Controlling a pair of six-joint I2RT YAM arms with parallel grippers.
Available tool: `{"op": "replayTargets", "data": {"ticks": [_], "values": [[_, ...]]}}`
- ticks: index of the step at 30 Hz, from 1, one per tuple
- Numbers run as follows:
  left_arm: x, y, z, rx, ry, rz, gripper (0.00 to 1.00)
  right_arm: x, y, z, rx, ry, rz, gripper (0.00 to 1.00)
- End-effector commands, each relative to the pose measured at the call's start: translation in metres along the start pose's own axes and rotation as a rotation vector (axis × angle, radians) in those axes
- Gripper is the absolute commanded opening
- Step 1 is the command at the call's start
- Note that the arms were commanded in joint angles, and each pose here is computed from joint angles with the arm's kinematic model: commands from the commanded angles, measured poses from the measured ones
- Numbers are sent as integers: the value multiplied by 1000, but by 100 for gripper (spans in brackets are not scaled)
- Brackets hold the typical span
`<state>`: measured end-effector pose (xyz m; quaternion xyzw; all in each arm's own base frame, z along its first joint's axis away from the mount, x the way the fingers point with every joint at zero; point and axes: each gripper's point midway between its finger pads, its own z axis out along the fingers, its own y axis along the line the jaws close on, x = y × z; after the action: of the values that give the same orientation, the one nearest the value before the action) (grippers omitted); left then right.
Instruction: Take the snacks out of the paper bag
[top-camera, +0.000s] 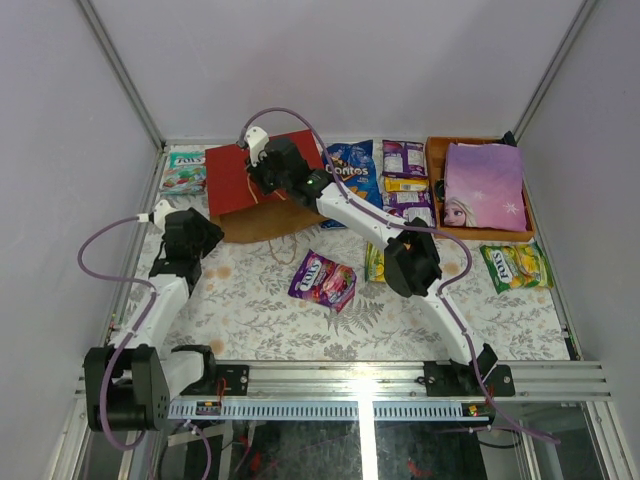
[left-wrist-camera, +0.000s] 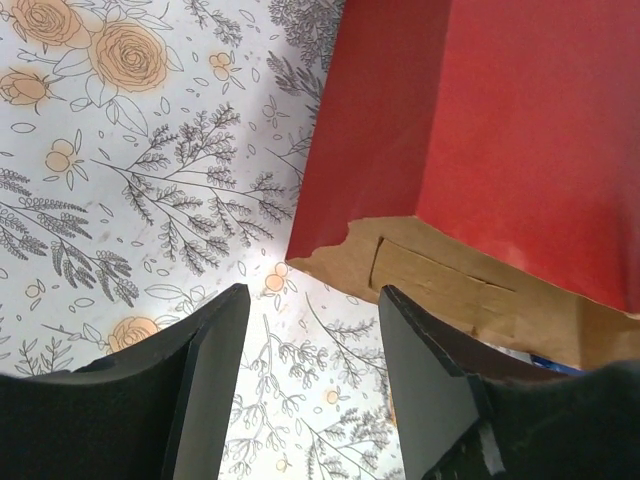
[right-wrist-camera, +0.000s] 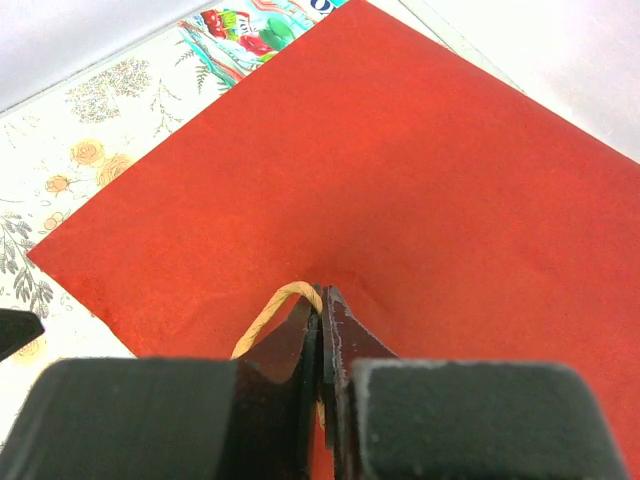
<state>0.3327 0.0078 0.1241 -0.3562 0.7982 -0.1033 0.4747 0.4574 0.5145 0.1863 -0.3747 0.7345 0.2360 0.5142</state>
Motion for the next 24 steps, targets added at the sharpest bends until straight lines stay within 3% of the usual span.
{"op": "replayTargets", "data": {"ticks": [1,12,18,24], "values": [[-16,-4,14,13,-92,55,54,-67,0,-33,8,-129,-16,0],[-37,-24,43,64,-163,163,53,-65,0,-33,8,-122,-23,0],[-48,-31,64,67,-164,159,40,-63,-2,-34,16,-114,-31,0],[-63,-33,88,72,-126,148,38,-61,0,-32,7,-114,-13,0]]}}
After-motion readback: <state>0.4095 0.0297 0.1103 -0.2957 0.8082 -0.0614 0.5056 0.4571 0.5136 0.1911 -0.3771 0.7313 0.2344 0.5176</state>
